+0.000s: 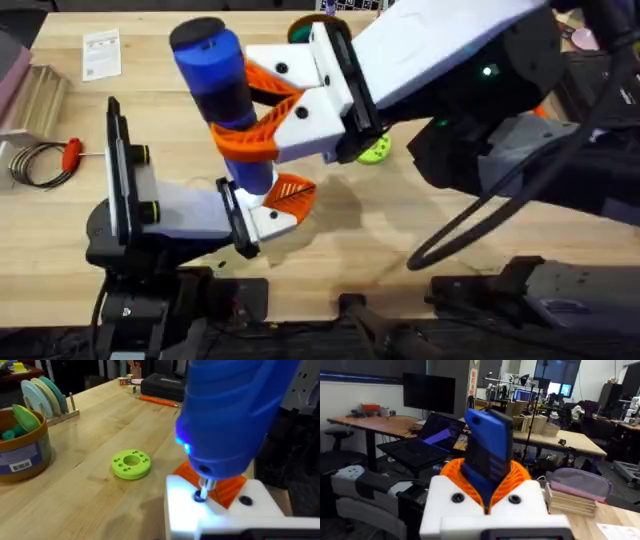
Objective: Pick up the gripper from the table and insert it into the empty holder that is missing its gripper. Then pick up a screw, insert it into the mounting hole, and use the screwdriver to tighten it. Finally, clean up the table by picking up the vegetable and placing it into the bucket.
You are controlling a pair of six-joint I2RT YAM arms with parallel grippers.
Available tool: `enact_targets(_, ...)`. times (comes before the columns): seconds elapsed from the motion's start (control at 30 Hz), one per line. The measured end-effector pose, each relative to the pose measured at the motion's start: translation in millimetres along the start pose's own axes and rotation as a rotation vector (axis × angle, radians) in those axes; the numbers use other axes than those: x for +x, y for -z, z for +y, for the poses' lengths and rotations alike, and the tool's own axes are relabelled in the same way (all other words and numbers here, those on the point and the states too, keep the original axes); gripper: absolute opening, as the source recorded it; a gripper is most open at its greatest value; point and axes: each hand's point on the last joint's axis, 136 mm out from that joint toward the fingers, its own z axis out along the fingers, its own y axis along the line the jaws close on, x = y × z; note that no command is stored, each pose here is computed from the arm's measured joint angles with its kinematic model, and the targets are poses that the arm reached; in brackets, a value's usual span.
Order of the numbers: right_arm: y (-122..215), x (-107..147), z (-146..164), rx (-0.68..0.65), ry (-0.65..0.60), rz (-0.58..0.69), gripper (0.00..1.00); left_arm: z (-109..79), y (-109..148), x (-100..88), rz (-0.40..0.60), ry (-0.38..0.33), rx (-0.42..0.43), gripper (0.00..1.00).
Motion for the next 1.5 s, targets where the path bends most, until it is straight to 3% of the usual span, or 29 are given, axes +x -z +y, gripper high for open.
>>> enact_targets(1.5, 2.7, 3.9, -0.6, -0.008, -0.009, 0.018, 0.023, -0.2, 0.0, 0.0, 0.000, 0.000, 0.001, 0.005)
